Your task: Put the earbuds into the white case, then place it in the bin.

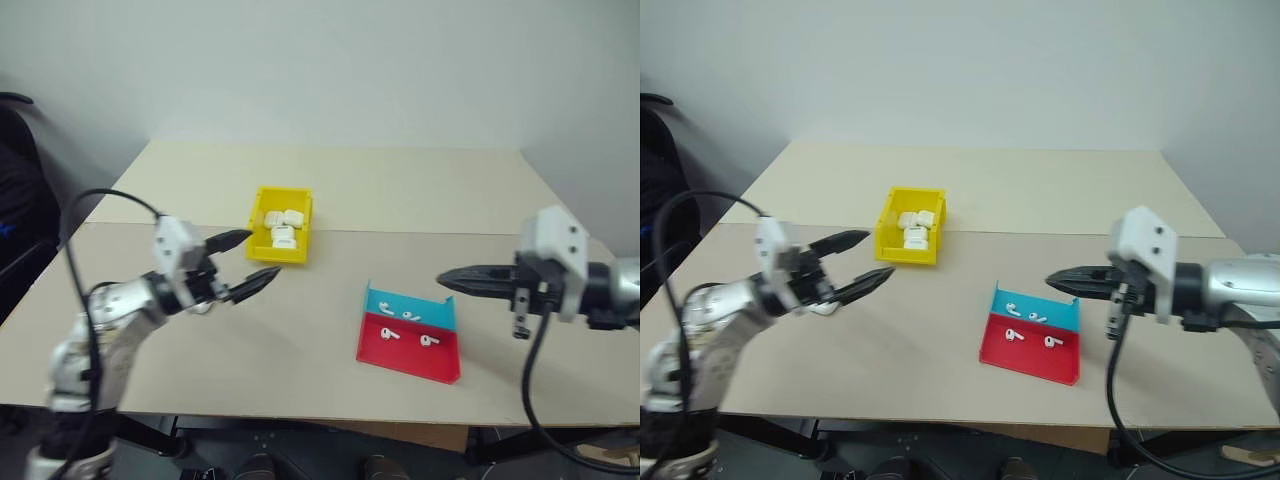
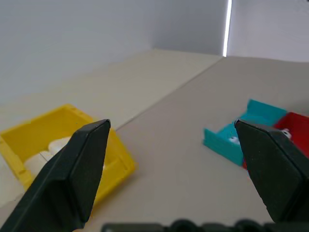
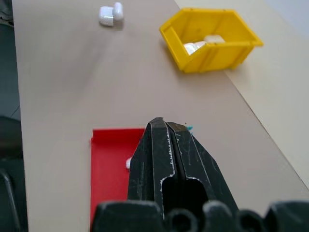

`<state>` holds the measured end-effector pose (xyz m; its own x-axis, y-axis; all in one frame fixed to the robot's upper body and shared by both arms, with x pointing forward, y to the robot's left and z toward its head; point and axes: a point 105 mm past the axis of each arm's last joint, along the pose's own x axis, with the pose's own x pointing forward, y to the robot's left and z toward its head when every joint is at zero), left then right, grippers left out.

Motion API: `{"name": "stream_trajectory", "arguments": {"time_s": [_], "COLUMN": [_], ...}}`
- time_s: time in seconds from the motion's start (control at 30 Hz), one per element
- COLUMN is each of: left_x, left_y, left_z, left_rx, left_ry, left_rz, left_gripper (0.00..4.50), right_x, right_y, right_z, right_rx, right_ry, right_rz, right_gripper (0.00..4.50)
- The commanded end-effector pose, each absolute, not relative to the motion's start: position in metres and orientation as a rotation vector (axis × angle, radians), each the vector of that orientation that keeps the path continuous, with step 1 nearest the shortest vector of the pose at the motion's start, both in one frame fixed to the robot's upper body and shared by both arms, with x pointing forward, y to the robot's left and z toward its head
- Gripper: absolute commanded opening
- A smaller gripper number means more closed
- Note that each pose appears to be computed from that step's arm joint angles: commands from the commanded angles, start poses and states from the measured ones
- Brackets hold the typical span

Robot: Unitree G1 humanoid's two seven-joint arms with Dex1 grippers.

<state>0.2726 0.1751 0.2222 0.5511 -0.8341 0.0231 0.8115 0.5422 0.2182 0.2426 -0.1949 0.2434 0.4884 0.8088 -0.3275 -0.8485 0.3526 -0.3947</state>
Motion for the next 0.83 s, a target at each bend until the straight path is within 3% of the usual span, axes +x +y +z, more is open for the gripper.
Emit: {"name": "stream_trajectory", "arguments": {"time_s": [0.03,0.27,0.83], "left_x": [0.247,0.221,0.203], "left_y": [0.185,0.225,0.229], "left_z": [0.228,0.205,0.206], "left_rx": [0.208,0.27,0.267], "left_ry": [-0.092,0.105,0.117], "left_rz": [-1.048,-0.988,-0.95], "left_gripper": [4.48,4.48,4.48], "right_x": [0.225,0.21,0.219], "right_y": [-0.219,-0.263,-0.279], "right_z": [0.243,0.229,0.227], "right_rx": [-0.682,-0.763,-0.817], "right_ry": [0.096,0.13,0.123], "right_rz": [1.084,1.017,1.01], "right_gripper": [0.0,0.0,0.0]}}
